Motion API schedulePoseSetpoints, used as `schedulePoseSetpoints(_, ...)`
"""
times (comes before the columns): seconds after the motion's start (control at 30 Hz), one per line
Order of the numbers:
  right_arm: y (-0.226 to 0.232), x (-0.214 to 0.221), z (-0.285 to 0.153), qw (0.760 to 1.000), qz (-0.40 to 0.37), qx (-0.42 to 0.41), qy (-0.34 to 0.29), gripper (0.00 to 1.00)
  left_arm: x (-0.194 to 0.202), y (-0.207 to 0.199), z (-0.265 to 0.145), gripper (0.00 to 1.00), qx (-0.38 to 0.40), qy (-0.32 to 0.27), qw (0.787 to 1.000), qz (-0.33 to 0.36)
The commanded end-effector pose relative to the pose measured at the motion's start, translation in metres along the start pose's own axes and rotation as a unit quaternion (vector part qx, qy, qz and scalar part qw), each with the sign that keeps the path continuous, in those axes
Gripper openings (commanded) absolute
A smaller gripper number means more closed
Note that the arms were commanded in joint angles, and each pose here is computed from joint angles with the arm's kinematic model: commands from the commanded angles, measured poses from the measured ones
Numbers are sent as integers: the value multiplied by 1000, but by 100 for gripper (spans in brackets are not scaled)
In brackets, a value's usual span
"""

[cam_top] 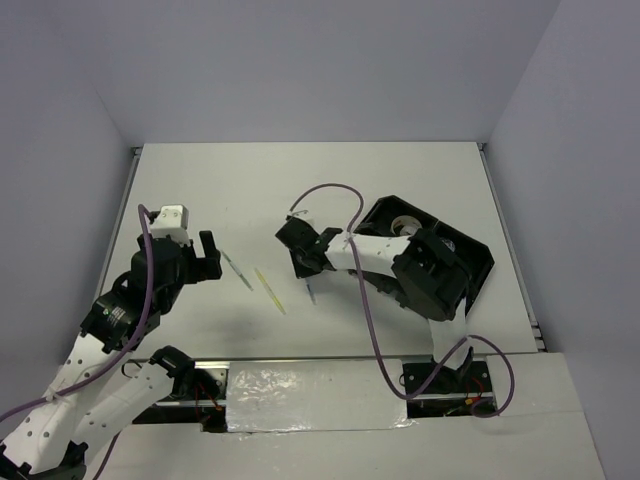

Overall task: Sort the stationery into containers
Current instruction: Pick up the pen from the center of the board, then place the pen in the storage box.

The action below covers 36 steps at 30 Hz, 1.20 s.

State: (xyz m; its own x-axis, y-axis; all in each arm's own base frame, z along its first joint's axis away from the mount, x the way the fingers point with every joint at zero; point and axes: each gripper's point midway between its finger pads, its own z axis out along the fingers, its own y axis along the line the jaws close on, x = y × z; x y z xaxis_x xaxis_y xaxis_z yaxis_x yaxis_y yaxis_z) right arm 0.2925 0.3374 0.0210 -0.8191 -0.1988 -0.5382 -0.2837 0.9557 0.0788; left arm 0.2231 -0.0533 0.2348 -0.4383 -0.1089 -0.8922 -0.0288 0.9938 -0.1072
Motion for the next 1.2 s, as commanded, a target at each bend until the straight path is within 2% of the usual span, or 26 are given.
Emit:
schedulePoseSetpoints(0.0, 22, -34, -50, 993, -54, -84, -58, 0, -10, -6, 1, 99, 16, -18, 1000, 4)
schedulePoseSetpoints(0.17, -9, -80, -126, 978, -111, -80, -157, 0, -10, -8, 1, 99, 20, -18, 1000, 7)
schedulePoseSetpoints(0.3, -73, -92, -141, 980, -135, -17, -148, 0, -10, -8, 1, 99, 22, -18, 1000, 7)
schedulePoseSetpoints(0.4, -102, -93, -153, 978, -143, 6, -152, 0, -9, -9, 1, 99, 24, -18, 1000, 7)
schedulePoseSetpoints(0.63, -165, -95, -149, 980, -125, 65, -142, 0, -8, -11, 3, 99, 26, -13, 1000, 9)
schedulePoseSetpoints(0.73, -172, -88, -145, 980, -130, 72, -132, 0, -7, -11, 4, 99, 27, -11, 1000, 10)
schedulePoseSetpoints(0.9, -176, -78, -133, 983, -126, 82, -107, 7, -5, -12, 5, 99, 26, -7, 1000, 12)
schedulePoseSetpoints(1.17, -185, -57, -112, 986, -114, 104, -62, 10, -5, -12, 5, 99, 28, -6, 1000, 13)
